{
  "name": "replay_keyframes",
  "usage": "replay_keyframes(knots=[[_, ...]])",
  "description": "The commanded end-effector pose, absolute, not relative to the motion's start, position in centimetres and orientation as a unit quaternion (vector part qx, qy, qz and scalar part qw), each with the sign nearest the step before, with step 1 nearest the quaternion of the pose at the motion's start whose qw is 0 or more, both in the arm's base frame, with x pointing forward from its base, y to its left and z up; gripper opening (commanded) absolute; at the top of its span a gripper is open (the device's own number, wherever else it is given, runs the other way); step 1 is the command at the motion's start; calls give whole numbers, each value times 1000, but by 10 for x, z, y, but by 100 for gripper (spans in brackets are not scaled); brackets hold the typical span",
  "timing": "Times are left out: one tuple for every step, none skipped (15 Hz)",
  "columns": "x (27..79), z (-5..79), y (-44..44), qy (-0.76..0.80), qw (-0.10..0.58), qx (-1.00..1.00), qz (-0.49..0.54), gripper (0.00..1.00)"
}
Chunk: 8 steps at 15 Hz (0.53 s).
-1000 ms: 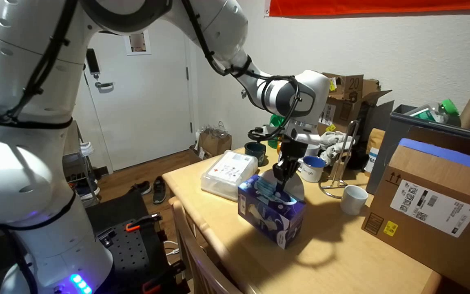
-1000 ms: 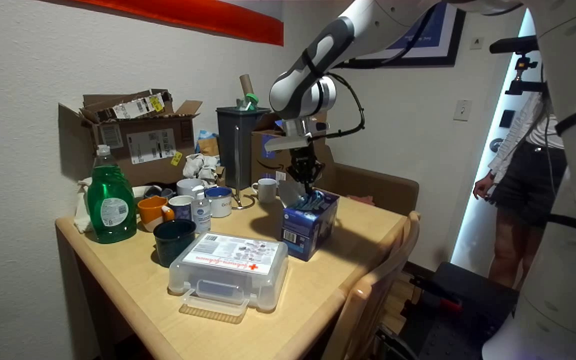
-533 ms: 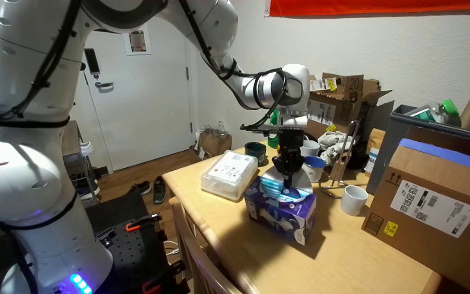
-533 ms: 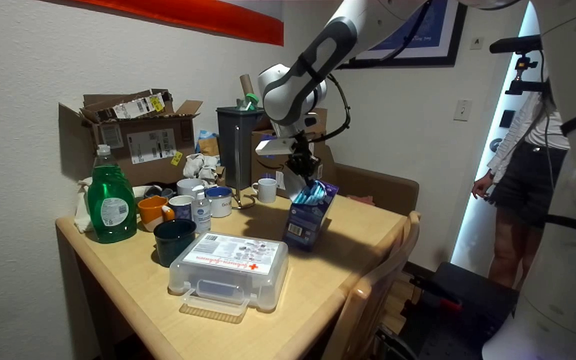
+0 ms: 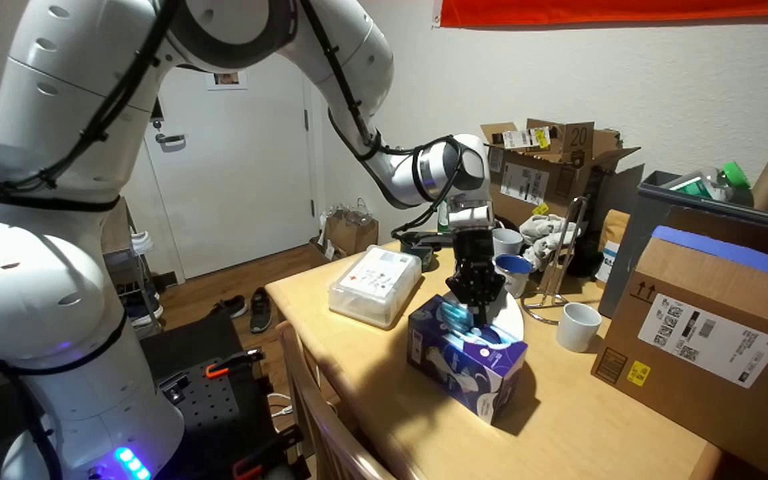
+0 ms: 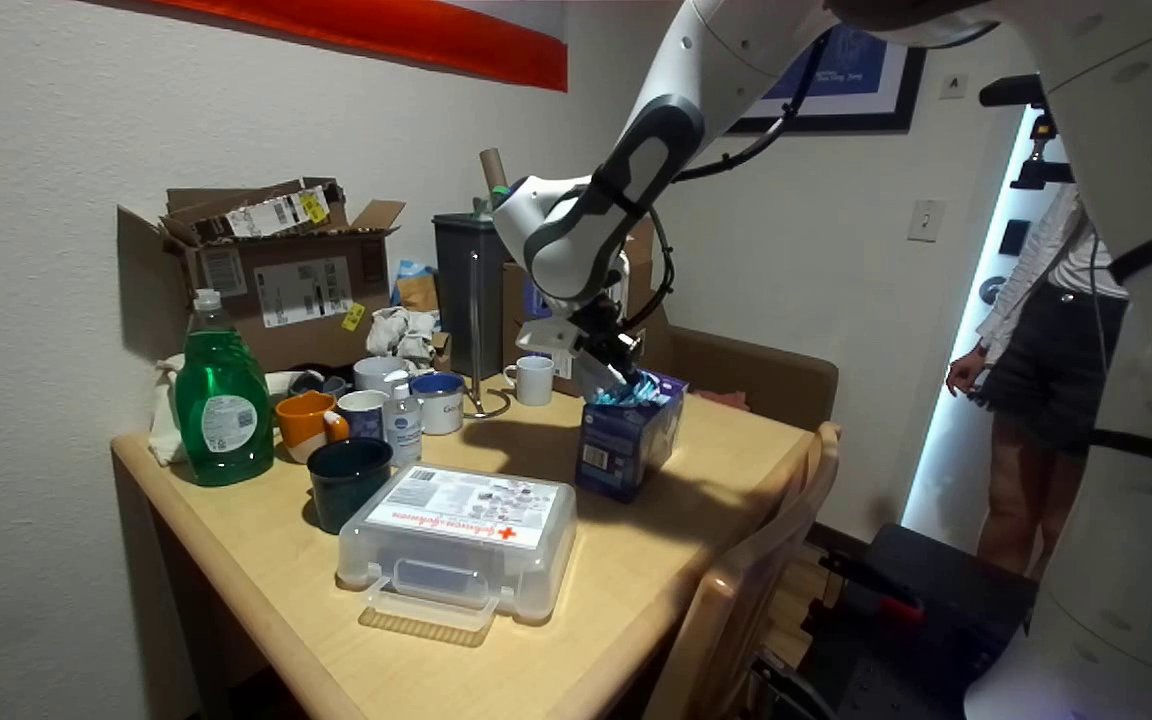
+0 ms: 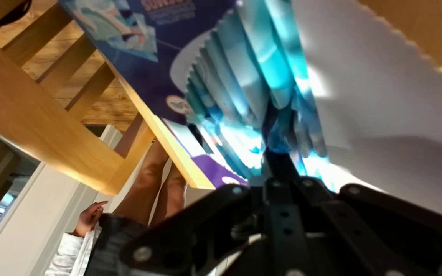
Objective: Take a packet out of the box and place it on the table
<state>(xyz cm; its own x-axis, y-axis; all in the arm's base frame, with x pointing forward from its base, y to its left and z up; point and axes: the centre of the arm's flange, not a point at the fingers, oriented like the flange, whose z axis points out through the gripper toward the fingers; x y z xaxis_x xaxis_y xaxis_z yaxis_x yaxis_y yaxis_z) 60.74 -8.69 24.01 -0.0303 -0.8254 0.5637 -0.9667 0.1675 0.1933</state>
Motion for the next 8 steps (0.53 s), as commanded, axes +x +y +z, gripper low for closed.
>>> replay_keyframes(knots=[[619,226,-82,-702,319,622,139,0],[619,225,-80,-699,322,623,142,0],[619,227,-77,-697,323,623,147,0],[620,229,-74,-697,324,621,154,0],[619,234,-70,-694,324,623,158,0],[620,238,-66,-693,324,623,165,0],[620,243,-61,-693,322,622,173,0],[621,245,-56,-692,319,623,177,0]])
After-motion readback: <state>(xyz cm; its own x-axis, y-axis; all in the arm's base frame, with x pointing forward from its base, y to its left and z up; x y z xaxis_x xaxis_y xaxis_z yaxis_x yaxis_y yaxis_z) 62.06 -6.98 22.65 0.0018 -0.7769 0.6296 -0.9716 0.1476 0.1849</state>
